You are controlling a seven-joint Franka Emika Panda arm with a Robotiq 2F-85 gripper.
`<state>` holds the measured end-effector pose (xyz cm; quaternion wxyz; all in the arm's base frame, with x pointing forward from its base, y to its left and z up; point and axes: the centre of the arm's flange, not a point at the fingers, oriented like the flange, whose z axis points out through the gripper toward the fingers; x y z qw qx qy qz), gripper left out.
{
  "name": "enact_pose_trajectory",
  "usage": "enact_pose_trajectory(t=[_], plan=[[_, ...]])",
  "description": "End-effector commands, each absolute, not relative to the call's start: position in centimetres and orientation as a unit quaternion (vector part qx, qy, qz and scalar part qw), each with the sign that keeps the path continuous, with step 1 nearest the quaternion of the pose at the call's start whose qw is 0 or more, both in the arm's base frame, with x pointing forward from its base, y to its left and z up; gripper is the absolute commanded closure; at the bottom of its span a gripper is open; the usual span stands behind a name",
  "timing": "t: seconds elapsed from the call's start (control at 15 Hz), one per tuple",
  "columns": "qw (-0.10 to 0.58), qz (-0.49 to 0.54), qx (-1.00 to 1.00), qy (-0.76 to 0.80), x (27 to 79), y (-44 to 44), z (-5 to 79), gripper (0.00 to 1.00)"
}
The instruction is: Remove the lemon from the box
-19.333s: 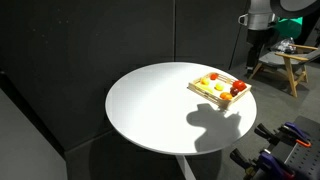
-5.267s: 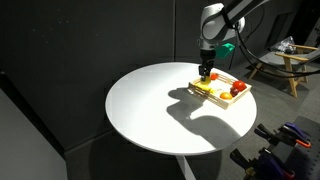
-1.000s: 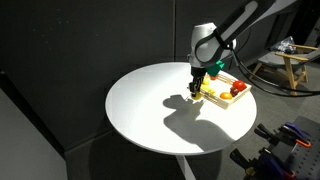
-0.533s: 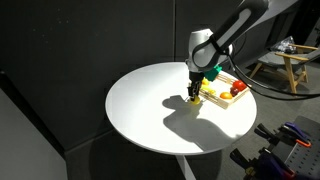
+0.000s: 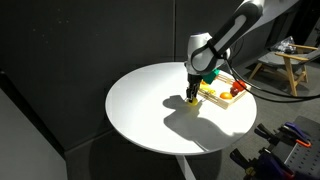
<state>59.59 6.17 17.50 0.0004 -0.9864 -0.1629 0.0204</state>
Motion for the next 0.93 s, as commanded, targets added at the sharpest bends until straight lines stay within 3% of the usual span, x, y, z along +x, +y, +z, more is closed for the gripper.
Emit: enact_pose_trajectory(t=[0.0, 0.27, 0.33, 0.4, 0.6, 0.87], plan=[[-0.002, 0.011, -0.986, -0.168, 60.32, 6.41, 17.33, 0.7], [-0.003, 0.011, -0.986, -0.168, 60.33, 6.36, 17.08, 0.7], [-0.003, 0.011, -0.986, -0.167, 60.32, 6.34, 17.05, 0.2], [-0.003, 0.011, -0.986, -0.168, 60.32, 6.33, 17.04, 0.2], [-0.003, 0.01, -0.986, -0.168, 60.34, 6.31, 17.14, 0.0], [-0.002, 0.012, -0.986, -0.168, 60.29, 6.37, 17.34, 0.0]])
